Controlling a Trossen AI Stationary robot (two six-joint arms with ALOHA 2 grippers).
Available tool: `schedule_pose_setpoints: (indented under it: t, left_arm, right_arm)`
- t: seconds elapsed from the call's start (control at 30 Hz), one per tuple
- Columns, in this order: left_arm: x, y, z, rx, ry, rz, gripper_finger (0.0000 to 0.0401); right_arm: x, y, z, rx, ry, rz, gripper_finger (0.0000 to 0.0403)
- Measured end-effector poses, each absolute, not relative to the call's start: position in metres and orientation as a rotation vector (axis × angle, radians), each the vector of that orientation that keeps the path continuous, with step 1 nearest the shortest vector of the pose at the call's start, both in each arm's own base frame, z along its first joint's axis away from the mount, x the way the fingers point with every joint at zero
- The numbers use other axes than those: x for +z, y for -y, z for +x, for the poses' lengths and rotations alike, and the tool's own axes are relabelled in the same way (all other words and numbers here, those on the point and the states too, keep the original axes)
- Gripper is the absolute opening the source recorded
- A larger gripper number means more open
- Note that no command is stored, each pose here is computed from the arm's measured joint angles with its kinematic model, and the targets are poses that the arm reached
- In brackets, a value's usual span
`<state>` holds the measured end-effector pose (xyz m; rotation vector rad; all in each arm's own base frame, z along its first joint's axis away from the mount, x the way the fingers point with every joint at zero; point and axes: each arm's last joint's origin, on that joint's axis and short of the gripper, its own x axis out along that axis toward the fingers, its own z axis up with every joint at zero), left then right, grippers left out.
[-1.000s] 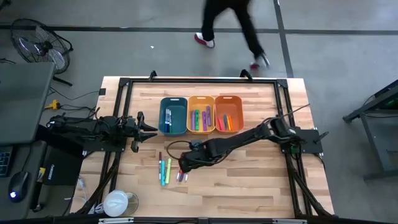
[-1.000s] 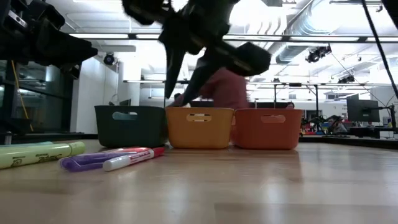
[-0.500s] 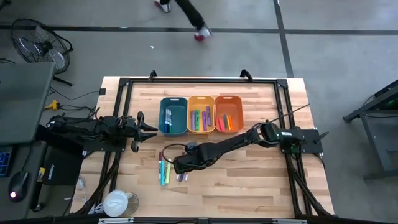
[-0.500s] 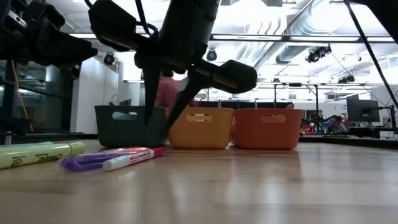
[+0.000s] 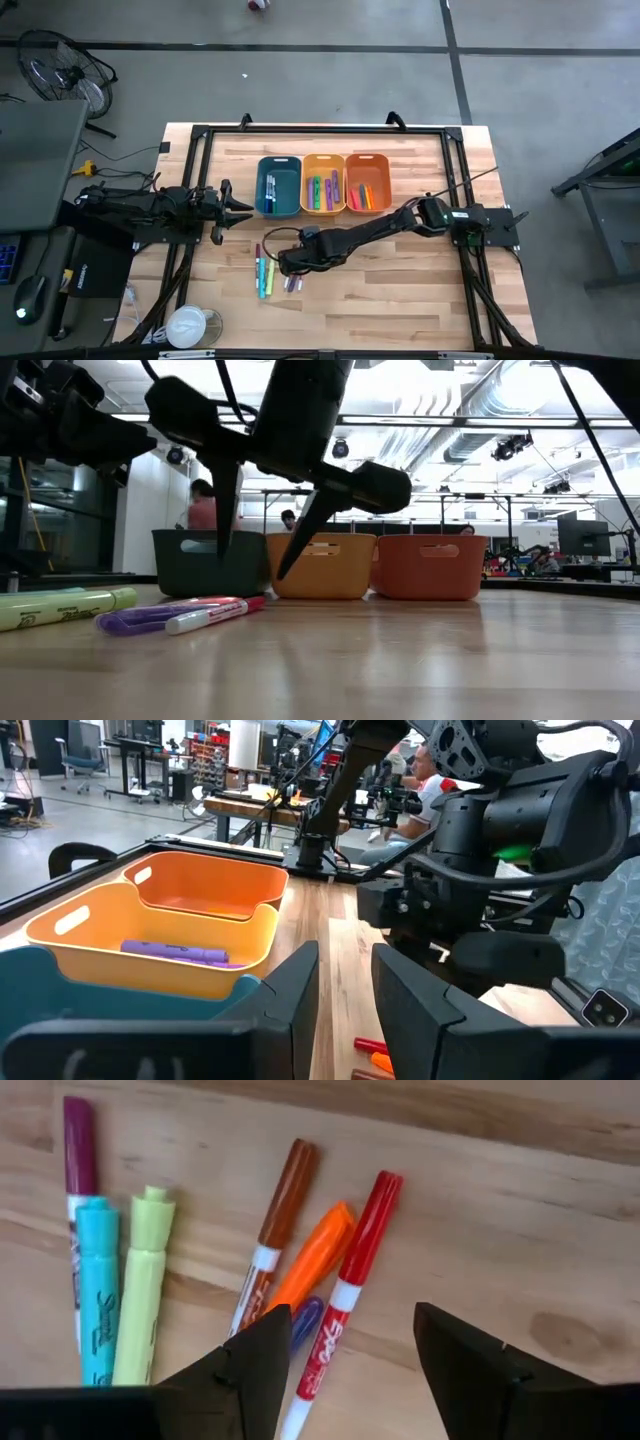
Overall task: Pick & Place Markers
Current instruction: Put the red marker pen into the blue bin
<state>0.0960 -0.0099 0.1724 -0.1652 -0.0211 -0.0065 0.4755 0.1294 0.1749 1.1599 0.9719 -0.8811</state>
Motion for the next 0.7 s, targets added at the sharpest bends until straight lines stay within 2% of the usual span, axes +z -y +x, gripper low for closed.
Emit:
schedule_pose_setpoints:
  t: [0.37,0.7]
  left_arm:
    - [0.172,0.01,0.096,-0.006,0.021,-0.165,0.0094]
    - [0.172,0.01,0.096,-0.006,0.021,-0.165,0.0094]
  right_arm:
    - [0.17,-0.128,0.475,-0.917,-0.983,1.192,0.0201]
    - [0.15,-0.127,0.483,-0.903,-1.027,1.239,0.0201]
